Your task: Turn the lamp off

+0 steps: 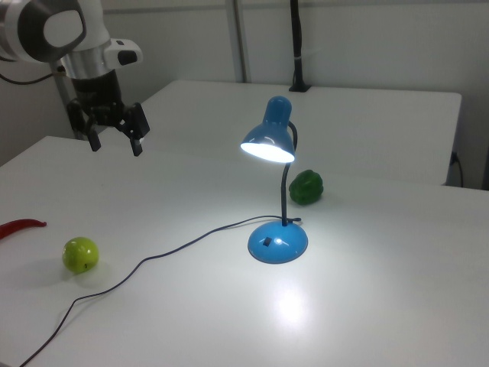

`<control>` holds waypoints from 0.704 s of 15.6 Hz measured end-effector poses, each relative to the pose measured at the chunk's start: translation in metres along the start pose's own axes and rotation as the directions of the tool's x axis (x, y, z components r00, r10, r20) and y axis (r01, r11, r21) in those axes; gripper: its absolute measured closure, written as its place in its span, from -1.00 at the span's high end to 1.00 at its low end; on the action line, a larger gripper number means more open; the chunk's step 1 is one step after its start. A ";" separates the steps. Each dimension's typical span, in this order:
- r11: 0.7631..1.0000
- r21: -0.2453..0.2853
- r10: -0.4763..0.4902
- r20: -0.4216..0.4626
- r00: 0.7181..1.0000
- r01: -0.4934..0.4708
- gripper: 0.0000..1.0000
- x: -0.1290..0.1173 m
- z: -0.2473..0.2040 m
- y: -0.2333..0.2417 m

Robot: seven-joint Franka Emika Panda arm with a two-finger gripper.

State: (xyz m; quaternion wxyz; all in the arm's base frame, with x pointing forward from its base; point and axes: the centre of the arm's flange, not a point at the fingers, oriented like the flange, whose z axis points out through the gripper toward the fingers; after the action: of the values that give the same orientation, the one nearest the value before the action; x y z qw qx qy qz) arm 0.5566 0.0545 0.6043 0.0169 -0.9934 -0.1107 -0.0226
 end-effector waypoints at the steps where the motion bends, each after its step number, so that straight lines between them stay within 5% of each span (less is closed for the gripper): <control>1: 1.000 0.000 -0.003 0.000 1.000 0.003 1.00 0.000 0.000 0.000; 3: 1.000 0.000 -0.010 0.001 1.000 0.010 0.97 0.000 0.001 0.000; 5: 1.000 0.000 -0.021 0.002 1.000 0.021 0.66 0.000 0.001 0.000; 7: 1.000 0.000 -0.023 0.003 1.000 0.023 0.58 0.000 0.002 0.000; 9: 1.000 0.001 -0.023 0.006 1.000 0.023 0.22 0.000 0.003 0.000; 11: 1.000 0.001 -0.024 0.009 1.000 0.024 0.11 0.001 0.005 0.000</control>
State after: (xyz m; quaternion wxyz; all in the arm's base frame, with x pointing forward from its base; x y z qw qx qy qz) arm 0.5574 0.0547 0.5996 0.0167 -0.9921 -0.1229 -0.0182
